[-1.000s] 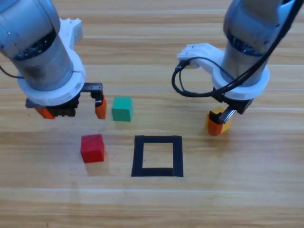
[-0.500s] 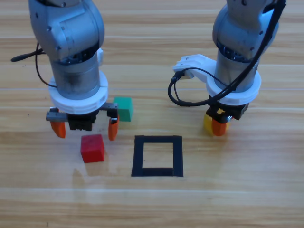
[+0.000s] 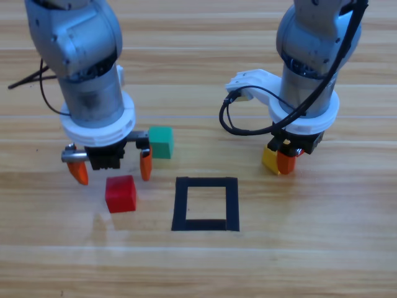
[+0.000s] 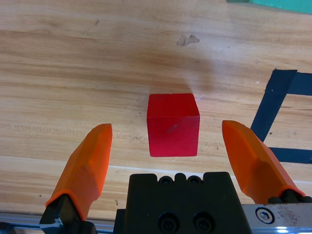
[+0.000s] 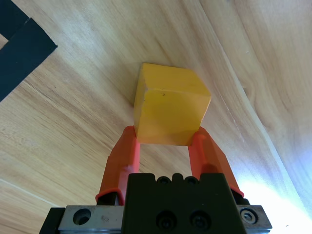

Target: Stack the blocks in the rectangular block: red at the bottom, yellow in the middle, green on top

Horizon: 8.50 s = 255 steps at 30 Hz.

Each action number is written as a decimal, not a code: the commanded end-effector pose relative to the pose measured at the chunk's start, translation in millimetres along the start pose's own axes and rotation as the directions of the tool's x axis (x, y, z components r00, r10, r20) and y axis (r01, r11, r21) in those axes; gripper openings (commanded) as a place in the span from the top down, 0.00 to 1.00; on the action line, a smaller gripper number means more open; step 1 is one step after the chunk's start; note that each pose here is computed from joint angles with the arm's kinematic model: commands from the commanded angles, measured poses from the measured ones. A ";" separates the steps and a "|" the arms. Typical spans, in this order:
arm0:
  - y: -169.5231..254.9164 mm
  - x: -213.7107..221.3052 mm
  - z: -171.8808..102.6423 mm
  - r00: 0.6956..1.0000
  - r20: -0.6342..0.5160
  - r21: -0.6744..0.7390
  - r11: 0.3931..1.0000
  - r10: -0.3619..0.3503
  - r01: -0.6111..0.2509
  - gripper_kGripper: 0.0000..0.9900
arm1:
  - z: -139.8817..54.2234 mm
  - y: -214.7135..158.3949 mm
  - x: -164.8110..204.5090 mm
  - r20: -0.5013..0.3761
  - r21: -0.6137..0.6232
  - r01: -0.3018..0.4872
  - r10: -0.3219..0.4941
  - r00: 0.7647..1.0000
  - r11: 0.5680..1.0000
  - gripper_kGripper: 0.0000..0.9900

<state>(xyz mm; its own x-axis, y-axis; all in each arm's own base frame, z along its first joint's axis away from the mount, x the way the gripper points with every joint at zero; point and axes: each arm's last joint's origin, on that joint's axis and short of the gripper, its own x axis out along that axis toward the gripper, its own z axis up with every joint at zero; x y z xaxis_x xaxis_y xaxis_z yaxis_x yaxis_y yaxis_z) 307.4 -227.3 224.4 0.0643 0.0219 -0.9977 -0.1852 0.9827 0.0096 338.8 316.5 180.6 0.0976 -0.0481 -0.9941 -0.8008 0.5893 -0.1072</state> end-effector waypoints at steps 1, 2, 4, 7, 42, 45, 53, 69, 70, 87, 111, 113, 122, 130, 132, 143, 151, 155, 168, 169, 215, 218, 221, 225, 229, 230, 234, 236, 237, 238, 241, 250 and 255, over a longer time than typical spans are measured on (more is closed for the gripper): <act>7.0 17.8 2.5 0.999 -0.032 -0.021 1.000 0.003 -0.003 0.03 | -18.0 -38.7 25.0 -0.096 0.101 -0.094 0.103 0.990 0.990 0.81; 7.3 18.4 1.9 0.999 -0.034 -0.018 1.000 -0.001 0.000 0.03 | -23.4 -47.8 14.9 -0.077 0.126 -0.115 0.125 0.989 0.985 0.81; 9.0 18.7 0.0 0.999 -0.034 -0.014 1.000 -0.007 0.007 0.03 | -38.1 -66.2 -7.0 -0.021 0.180 -0.174 0.181 0.983 0.968 0.81; 10.7 19.8 -2.3 0.999 -0.032 -0.004 1.000 -0.020 0.020 0.03 | -59.1 -68.1 -28.4 0.005 0.200 -0.197 0.200 0.980 0.960 0.82; 12.5 39.9 -4.1 0.999 0.030 0.040 0.999 -0.038 0.037 0.28 | -98.6 -35.6 -52.8 0.060 0.554 -0.076 0.051 0.997 0.829 0.82; 12.6 43.7 -3.5 0.999 0.030 0.056 0.998 -0.016 0.014 0.45 | -91.8 -14.0 -62.1 0.064 0.570 -0.012 -0.030 0.998 0.822 0.82; 2.4 47.5 4.5 0.998 0.023 0.114 0.991 0.064 -0.067 0.88 | -88.0 -2.2 -67.8 0.082 0.638 -0.022 -0.039 0.996 0.770 0.82; -79.7 7.0 -26.9 0.999 0.033 0.176 0.984 0.023 -0.029 0.88 | -87.9 -2.1 -66.3 0.077 0.652 -0.022 -0.038 0.996 0.758 0.82; -83.0 6.1 -30.6 0.999 0.031 0.174 0.984 0.015 -0.020 0.88 | -87.9 -2.0 -66.3 0.078 0.652 -0.023 -0.037 0.996 0.758 0.82; -120.7 27.2 -55.2 1.000 0.025 0.175 0.984 -0.008 0.003 0.88 | -87.6 -1.8 -65.7 0.077 0.651 -0.026 -0.032 0.997 0.758 0.82; -134.5 31.8 -54.0 0.997 0.072 0.183 0.983 -0.032 0.018 0.88 | -83.2 -2.5 -60.5 0.067 0.651 -0.016 -0.036 0.997 0.759 0.82; -135.1 32.7 -54.3 0.997 0.076 0.184 0.983 -0.031 0.017 0.88 | -83.2 -2.4 -60.5 0.067 0.651 -0.018 -0.034 0.997 0.759 0.82; -135.4 34.7 -53.9 0.996 0.085 0.183 0.983 -0.032 0.016 0.88 | -83.2 -2.4 -60.5 0.067 0.651 -0.018 -0.034 0.997 0.759 0.82; -135.6 38.5 -55.3 0.996 0.086 0.182 0.983 -0.020 0.004 0.88 | -83.0 -2.3 -59.9 0.066 0.651 -0.018 -0.032 0.997 0.759 0.82; -135.1 39.1 -55.6 0.996 0.085 0.182 0.983 -0.017 0.002 0.88 | -83.0 -2.3 -59.9 0.066 0.651 -0.018 -0.032 0.997 0.759 0.82; -136.3 38.9 -59.0 0.996 0.085 0.184 0.983 -0.019 0.003 0.88 | -82.9 -2.2 -59.9 0.066 0.651 -0.020 -0.031 0.997 0.759 0.82; -139.3 44.1 -59.9 0.996 0.088 0.185 0.983 -0.013 -0.004 0.88 | -82.9 -2.8 -59.2 0.065 0.652 -0.019 -0.031 0.997 0.758 0.82; -140.4 47.0 -59.5 0.996 0.090 0.184 0.983 -0.009 -0.008 0.88 | -82.5 -2.1 -58.7 0.064 0.651 -0.020 -0.029 0.998 0.759 0.82; -140.7 46.3 -58.3 0.995 0.094 0.188 0.982 -0.011 -0.007 0.88 | -81.5 -2.3 -59.1 0.067 0.651 -0.022 -0.028 0.997 0.759 0.82; -140.8 47.0 -58.3 0.996 0.094 0.189 0.982 -0.010 -0.008 0.88 | -81.2 -2.4 -59.5 0.068 0.651 -0.023 -0.028 0.997 0.759 0.82; 18.8 -154.7 0.9 0.928 0.348 0.199 0.978 -0.135 0.068 0.00 | -49.4 75.0 -112.5 0.121 0.624 -0.076 0.000 0.993 0.778 0.82; 30.7 -155.8 26.5 0.955 0.281 0.228 0.973 -0.097 0.032 0.00 | -24.2 95.3 -107.2 0.082 0.633 -0.078 0.034 0.996 0.770 0.82; 27.6 -147.7 45.5 0.969 0.238 0.260 0.966 -0.063 -0.001 0.00 | -0.3 110.7 -94.4 0.032 0.629 -0.068 0.061 0.998 0.774 0.82; 28.3 -138.0 63.7 0.978 0.203 0.300 0.954 -0.052 -0.012 0.00 | 19.3 127.6 -80.7 -0.013 0.618 -0.057 0.083 0.996 0.784 0.82; 33.3 -127.8 75.9 0.986 0.159 0.304 0.953 -0.053 0.002 0.00 | 30.4 134.9 -70.3 -0.028 0.624 -0.064 0.105 0.994 0.779 0.82; 33.1 -125.4 77.6 0.988 0.147 0.304 0.953 -0.051 0.004 0.00 | 32.8 136.0 -66.3 -0.033 0.627 -0.066 0.112 0.993 0.776 0.82; 32.0 -121.8 78.9 0.990 0.131 0.309 0.951 -0.052 0.009 0.00 | 40.8 139.3 -57.7 -0.046 0.630 -0.068 0.124 0.991 0.773 0.82; 29.1 -115.6 81.2 0.992 0.113 0.315 0.949 -0.053 0.015 0.00 | 43.8 140.1 -53.3 -0.052 0.632 -0.063 0.123 0.991 0.773 0.82; 27.5 -112.0 82.7 0.993 0.105 0.317 0.948 -0.051 0.015 0.00 | 44.8 140.4 -51.5 -0.053 0.633 -0.062 0.123 0.991 0.772 0.82; 26.9 -109.3 83.2 0.994 0.099 0.315 0.949 -0.046 0.013 0.00 | 45.7 140.7 -50.2 -0.053 0.634 -0.062 0.123 0.991 0.771 0.82; 22.8 -105.1 82.4 0.995 0.087 0.317 0.948 -0.046 0.016 0.00 | 48.6 141.8 -44.9 -0.061 0.637 -0.059 0.127 0.990 0.768 0.82; 17.3 -112.5 81.5 0.989 0.065 0.326 0.940 -0.131 0.103 0.02 | 51.7 142.6 -41.6 -0.065 0.639 -0.057 0.128 0.990 0.767 0.82; 13.8 -105.1 81.3 0.991 0.040 0.309 0.945 -0.128 0.109 0.02 | 50.8 142.6 -43.6 -0.065 0.642 -0.061 0.134 0.989 0.764 0.82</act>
<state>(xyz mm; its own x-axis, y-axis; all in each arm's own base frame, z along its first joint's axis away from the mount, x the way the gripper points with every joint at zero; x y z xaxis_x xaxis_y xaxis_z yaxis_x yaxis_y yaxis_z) 368.5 -195.7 355.9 0.1772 -0.1099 -0.9780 0.1576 0.9841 -0.0820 259.6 429.8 244.5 -0.0002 0.0443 -0.9990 -0.2167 0.9753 0.0433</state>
